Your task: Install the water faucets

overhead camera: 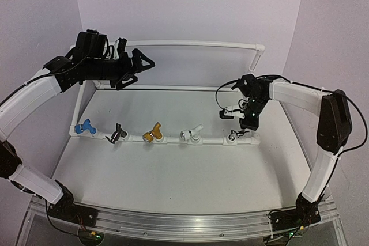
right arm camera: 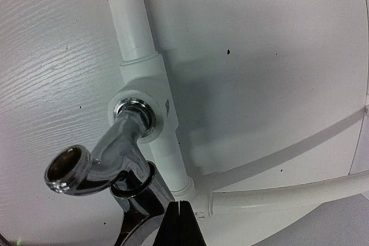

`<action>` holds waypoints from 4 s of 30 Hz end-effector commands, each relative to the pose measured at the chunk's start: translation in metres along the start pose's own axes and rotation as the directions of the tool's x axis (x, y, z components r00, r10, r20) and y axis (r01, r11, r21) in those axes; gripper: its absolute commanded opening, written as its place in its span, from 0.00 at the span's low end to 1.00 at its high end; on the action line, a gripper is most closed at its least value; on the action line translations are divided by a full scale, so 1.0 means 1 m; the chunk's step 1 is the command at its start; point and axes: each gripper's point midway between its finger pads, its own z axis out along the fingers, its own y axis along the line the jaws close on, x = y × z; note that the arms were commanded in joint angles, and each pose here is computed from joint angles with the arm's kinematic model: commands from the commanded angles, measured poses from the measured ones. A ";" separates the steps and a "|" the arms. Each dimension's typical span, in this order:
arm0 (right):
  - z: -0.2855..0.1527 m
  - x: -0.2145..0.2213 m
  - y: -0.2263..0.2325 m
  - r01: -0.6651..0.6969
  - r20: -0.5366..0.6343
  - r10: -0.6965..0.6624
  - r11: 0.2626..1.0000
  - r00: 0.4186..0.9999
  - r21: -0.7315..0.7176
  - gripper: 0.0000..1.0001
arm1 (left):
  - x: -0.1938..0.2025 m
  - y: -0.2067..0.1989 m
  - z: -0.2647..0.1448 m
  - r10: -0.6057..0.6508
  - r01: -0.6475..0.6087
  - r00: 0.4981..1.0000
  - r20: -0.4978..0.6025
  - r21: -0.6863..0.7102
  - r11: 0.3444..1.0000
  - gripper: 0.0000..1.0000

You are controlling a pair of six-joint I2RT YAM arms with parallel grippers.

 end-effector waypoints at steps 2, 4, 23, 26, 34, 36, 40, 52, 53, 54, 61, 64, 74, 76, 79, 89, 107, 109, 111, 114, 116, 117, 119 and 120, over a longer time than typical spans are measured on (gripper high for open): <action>0.004 0.019 0.014 0.007 0.000 -0.007 0.998 1.000 -0.070 0.00 | -0.017 -0.019 -0.012 0.026 -0.029 0.998 0.051 0.048 0.998 0.98; 0.002 0.019 0.018 0.010 0.018 -0.008 0.997 1.000 -0.080 0.00 | -0.017 -0.019 -0.011 0.025 -0.028 0.999 0.046 0.049 0.998 0.98; -0.012 0.004 0.060 0.011 0.208 0.018 0.990 0.978 -0.139 0.00 | -0.016 -0.018 -0.010 0.019 -0.021 0.999 0.047 0.048 0.999 0.98; -0.013 0.004 0.054 -0.001 0.210 0.022 0.995 0.977 -0.099 0.00 | -0.016 -0.018 -0.010 0.019 -0.021 0.999 0.047 0.047 0.999 0.98; -0.031 -0.004 0.030 -0.008 0.297 -0.017 0.997 0.955 0.082 0.00 | -0.017 -0.018 -0.009 0.021 -0.023 0.999 0.047 0.047 0.999 0.98; -0.029 -0.003 0.029 0.013 0.302 -0.049 0.992 0.952 0.122 0.00 | -0.018 -0.019 -0.009 0.021 -0.024 0.999 0.050 0.047 0.999 0.98; -0.017 0.006 0.041 0.101 0.288 -0.144 0.982 0.947 0.160 0.00 | -0.019 -0.019 -0.008 0.021 -0.024 0.998 0.052 0.050 0.998 0.98; -0.010 -0.001 0.063 0.132 0.353 -0.161 0.986 0.922 0.104 0.00 | -0.019 -0.019 -0.010 0.013 -0.016 0.998 0.056 0.051 0.999 0.98; -0.009 -0.002 0.067 0.140 0.353 -0.167 0.985 0.921 0.100 0.00 | -0.019 -0.019 -0.010 0.011 -0.014 0.998 0.057 0.051 0.999 0.98; -0.008 -0.002 0.070 0.148 0.350 -0.172 0.984 0.921 0.096 0.00 | -0.019 -0.019 -0.010 0.011 -0.014 0.998 0.057 0.052 0.999 0.98; -0.006 -0.006 0.075 0.154 0.353 -0.176 0.984 0.919 0.091 0.00 | -0.019 -0.020 -0.012 0.011 -0.014 0.998 0.062 0.054 0.998 0.97; -0.009 -0.012 0.078 0.152 0.367 -0.179 0.983 0.913 0.100 0.00 | -0.018 -0.019 -0.012 0.009 -0.012 0.998 0.060 0.053 0.999 0.97; -0.004 -0.039 0.078 0.138 0.372 -0.195 0.975 0.907 0.174 0.00 | -0.019 -0.020 -0.012 0.012 -0.016 0.998 0.064 0.055 0.998 0.97; -0.003 -0.044 0.075 0.126 0.372 -0.191 0.973 0.908 0.192 0.00 | -0.019 -0.019 -0.013 0.013 -0.016 0.998 0.064 0.053 0.998 0.97; -0.002 -0.054 0.071 0.112 0.372 -0.190 0.969 0.908 0.221 0.00 | -0.019 -0.019 -0.013 0.012 -0.016 0.998 0.065 0.051 0.999 0.97; 0.001 -0.074 0.047 0.105 0.355 -0.198 0.959 0.914 0.265 0.00 | -0.018 -0.018 -0.013 0.013 -0.017 0.998 0.068 0.051 0.999 0.97; 0.003 -0.085 -0.007 -0.014 0.279 -0.083 0.944 0.957 0.329 0.00 | -0.019 -0.016 -0.014 0.020 -0.024 0.997 0.078 0.043 0.999 0.97; 0.005 -0.078 -0.008 -0.002 0.257 -0.086 0.946 0.963 0.323 0.00 | -0.019 -0.016 -0.013 0.022 -0.025 0.997 0.077 0.042 0.999 0.97; 0.006 -0.072 -0.009 0.007 0.238 -0.086 0.949 0.967 0.314 0.00 | -0.020 -0.017 -0.014 0.023 -0.026 0.997 0.078 0.043 0.999 0.97; 0.005 -0.063 -0.011 0.023 0.211 -0.092 0.950 0.973 0.311 0.00 | -0.020 -0.018 -0.013 0.026 -0.030 0.997 0.074 0.044 0.999 0.97; 0.005 -0.057 -0.011 0.035 0.191 -0.098 0.951 0.977 0.307 0.00 | -0.020 -0.018 -0.013 0.030 -0.033 0.997 0.070 0.042 0.999 0.97; 0.005 -0.054 -0.012 0.039 0.181 -0.099 0.951 0.979 0.305 0.00 | -0.021 -0.019 -0.013 0.031 -0.034 0.997 0.070 0.043 0.998 0.97; 0.005 -0.047 -0.011 0.055 0.158 -0.106 0.953 0.982 0.297 0.00 | -0.021 -0.019 -0.013 0.033 -0.036 0.997 0.069 0.044 0.998 0.97; 0.005 -0.043 -0.010 0.064 0.144 -0.110 0.955 0.984 0.290 0.00 | -0.021 -0.019 -0.012 0.032 -0.035 0.997 0.069 0.044 0.998 0.97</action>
